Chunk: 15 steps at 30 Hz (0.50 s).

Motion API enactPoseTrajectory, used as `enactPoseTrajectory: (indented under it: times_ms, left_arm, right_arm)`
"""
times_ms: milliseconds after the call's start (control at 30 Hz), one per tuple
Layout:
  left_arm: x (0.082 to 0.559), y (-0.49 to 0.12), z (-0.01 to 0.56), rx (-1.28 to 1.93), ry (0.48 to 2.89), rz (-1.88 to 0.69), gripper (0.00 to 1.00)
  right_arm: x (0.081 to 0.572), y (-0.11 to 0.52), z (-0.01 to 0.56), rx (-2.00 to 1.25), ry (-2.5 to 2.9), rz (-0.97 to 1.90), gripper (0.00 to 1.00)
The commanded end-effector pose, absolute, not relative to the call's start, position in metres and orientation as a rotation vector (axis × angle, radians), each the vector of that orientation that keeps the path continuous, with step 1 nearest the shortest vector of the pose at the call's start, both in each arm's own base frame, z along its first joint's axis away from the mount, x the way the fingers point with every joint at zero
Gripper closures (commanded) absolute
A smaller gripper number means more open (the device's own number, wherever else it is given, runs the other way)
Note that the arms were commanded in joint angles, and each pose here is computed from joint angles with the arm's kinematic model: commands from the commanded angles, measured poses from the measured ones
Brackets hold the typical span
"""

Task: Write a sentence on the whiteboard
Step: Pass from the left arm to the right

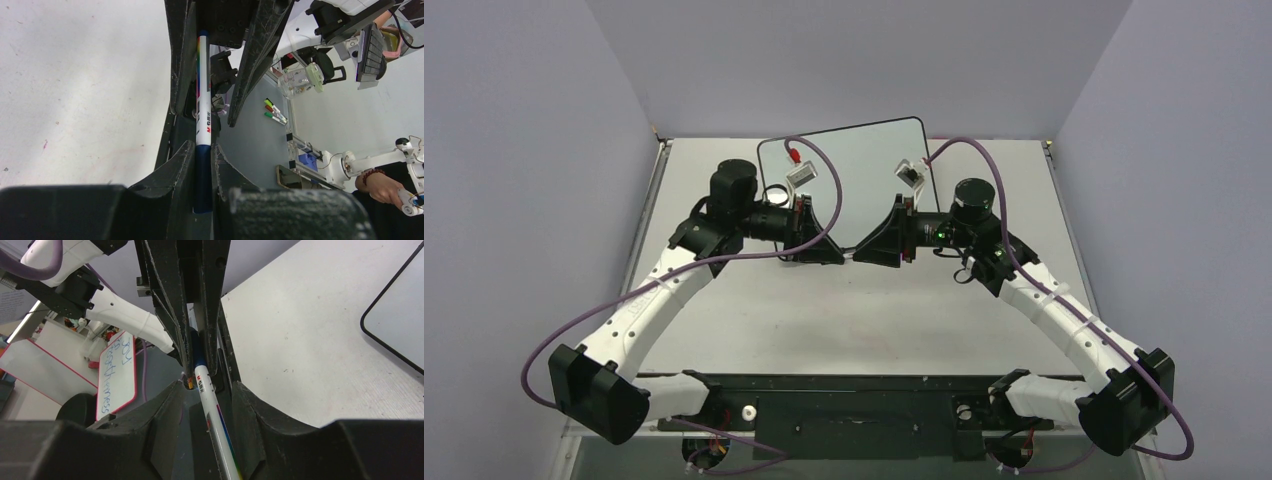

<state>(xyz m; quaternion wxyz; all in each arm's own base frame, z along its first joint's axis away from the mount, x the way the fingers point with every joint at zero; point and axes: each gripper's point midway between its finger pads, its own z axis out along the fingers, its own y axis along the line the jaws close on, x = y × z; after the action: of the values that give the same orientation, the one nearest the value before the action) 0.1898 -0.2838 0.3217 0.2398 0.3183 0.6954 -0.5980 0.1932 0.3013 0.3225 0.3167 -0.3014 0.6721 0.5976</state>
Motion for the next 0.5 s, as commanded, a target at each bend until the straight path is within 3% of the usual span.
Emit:
enactPoseTrajectory:
  times_ms: [0,467]
  left_arm:
    - [0.19,-0.288,0.341,0.928,1.753,-1.618,1.0]
    - [0.179,-0.285,0.361,0.994,1.615,-1.647,1.0]
  right_arm:
    - [0.181,0.309,0.35,-0.876,1.633,1.617,0.62]
    - [0.168,0.311,0.362,-0.895,1.579,1.679,0.64]
